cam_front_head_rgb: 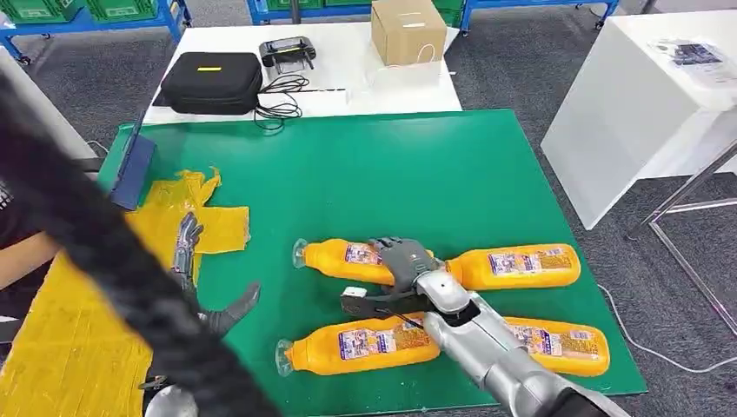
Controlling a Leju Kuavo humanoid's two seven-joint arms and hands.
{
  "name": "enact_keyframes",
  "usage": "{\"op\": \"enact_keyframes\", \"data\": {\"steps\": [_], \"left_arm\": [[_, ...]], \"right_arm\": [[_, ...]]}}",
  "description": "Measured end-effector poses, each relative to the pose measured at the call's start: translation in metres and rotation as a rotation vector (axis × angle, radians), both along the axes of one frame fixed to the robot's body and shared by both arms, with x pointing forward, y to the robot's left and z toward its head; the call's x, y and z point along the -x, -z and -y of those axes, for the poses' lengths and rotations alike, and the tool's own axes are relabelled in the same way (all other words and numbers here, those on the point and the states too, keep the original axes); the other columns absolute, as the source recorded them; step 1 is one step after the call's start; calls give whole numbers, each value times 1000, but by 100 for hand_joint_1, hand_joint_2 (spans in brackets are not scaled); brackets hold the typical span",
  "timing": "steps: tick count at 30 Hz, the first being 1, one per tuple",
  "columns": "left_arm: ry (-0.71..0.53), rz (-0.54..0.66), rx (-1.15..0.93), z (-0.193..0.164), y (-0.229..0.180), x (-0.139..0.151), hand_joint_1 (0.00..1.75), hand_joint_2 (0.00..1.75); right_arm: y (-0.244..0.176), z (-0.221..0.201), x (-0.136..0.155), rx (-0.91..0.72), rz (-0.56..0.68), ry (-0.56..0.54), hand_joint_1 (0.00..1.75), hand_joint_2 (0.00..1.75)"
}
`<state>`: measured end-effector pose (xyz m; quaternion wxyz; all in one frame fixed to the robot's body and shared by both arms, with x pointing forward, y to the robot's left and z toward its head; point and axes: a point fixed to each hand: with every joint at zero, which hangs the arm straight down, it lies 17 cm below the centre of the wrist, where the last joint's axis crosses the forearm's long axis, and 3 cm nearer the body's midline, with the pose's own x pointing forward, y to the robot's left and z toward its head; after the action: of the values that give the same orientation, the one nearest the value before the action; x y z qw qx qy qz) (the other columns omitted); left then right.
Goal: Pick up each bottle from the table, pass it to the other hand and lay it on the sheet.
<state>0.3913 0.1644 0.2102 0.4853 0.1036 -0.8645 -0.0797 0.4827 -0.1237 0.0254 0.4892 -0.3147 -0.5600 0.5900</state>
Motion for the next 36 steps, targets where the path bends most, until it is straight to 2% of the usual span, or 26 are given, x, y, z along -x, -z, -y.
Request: {"op": "enact_keyframes", "data": {"steps": [9,15,21,24,29,36], "left_arm": [[12,-14,-6,4,4,2,0,175],[95,-51,30,17,9,4,0,175],[223,-71,98,41,9,12,0,175],[265,-75,126,49,7,14,0,175],[432,-132,287,64,5,17,0,175],[574,-185,411,71,5,14,0,175]], "right_arm": [[-32,-11,6,-164,84,37,175,175],[-118,-14,24,-481,368,57,175,175],[-166,-4,44,-707,481,53,175,175],[-173,-3,48,-825,449,37,175,175],[-163,-36,60,-1066,186,-116,175,175],[-155,-71,77,-1038,107,-254,173,175]]}}
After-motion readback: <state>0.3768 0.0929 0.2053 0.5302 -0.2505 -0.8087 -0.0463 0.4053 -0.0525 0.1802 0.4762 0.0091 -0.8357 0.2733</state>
